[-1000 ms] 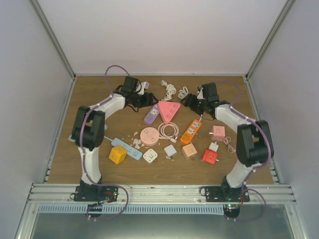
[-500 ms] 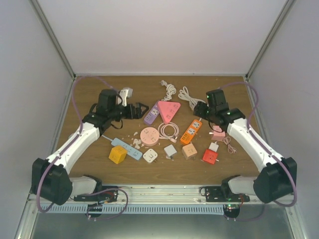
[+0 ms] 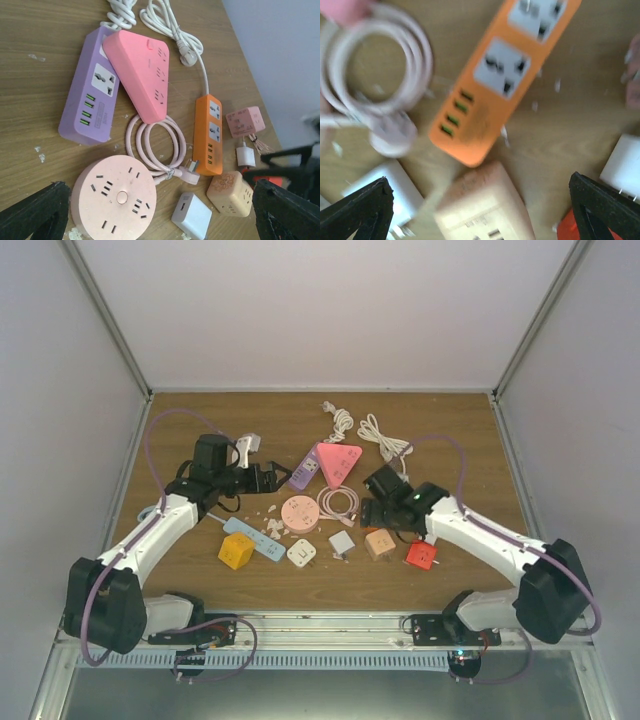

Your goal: Insert the plug

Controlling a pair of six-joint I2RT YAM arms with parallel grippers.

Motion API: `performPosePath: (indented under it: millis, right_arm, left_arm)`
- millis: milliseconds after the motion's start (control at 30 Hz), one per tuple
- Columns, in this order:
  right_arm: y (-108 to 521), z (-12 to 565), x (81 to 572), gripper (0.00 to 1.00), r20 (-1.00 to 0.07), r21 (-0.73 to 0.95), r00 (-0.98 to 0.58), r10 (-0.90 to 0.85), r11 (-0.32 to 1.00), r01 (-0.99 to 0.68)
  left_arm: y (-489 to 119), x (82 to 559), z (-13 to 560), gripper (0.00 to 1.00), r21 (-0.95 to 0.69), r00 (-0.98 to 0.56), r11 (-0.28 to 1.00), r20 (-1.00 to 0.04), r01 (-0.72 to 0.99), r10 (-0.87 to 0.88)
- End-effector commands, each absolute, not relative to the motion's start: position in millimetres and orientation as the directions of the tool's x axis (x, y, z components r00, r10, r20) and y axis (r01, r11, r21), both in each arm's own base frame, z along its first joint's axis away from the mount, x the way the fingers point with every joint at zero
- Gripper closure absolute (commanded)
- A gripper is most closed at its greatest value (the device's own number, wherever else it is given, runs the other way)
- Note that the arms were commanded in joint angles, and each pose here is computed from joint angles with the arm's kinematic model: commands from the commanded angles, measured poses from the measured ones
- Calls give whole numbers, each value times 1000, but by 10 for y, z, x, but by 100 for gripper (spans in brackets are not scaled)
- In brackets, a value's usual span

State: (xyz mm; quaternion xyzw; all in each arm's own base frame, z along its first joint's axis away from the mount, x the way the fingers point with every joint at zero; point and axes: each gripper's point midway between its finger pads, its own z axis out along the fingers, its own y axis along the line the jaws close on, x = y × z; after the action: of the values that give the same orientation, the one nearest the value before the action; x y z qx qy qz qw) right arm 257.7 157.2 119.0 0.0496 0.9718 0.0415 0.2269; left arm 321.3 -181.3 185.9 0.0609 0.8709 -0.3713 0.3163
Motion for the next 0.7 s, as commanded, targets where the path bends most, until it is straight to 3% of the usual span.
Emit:
performPosePath:
  millis: [0,267,467,667]
  right_arm:
    - [1628,805,2221,5,-328,107,-942,67,994,33]
    - [1745,614,2029,8,-288,187,-957,-7,980,-64]
    - [1741,606,2160,11,-305,112,-951,-58,989,-96]
    - [1572,568,2222,27,-308,9,-951,-24,1000,-28]
  left_arm:
    - [-1788,3305,1867,2,-644,-794,684,-587,342,-156]
    - [-1525,3416,1878,1,-577,-754,774,-622,261,-210]
    - [-1533,3417,1962,1,-578,-746,753,-641,313,-182]
    - [-1523,3371,2023,1,-567,-714,748,-675,344,-184]
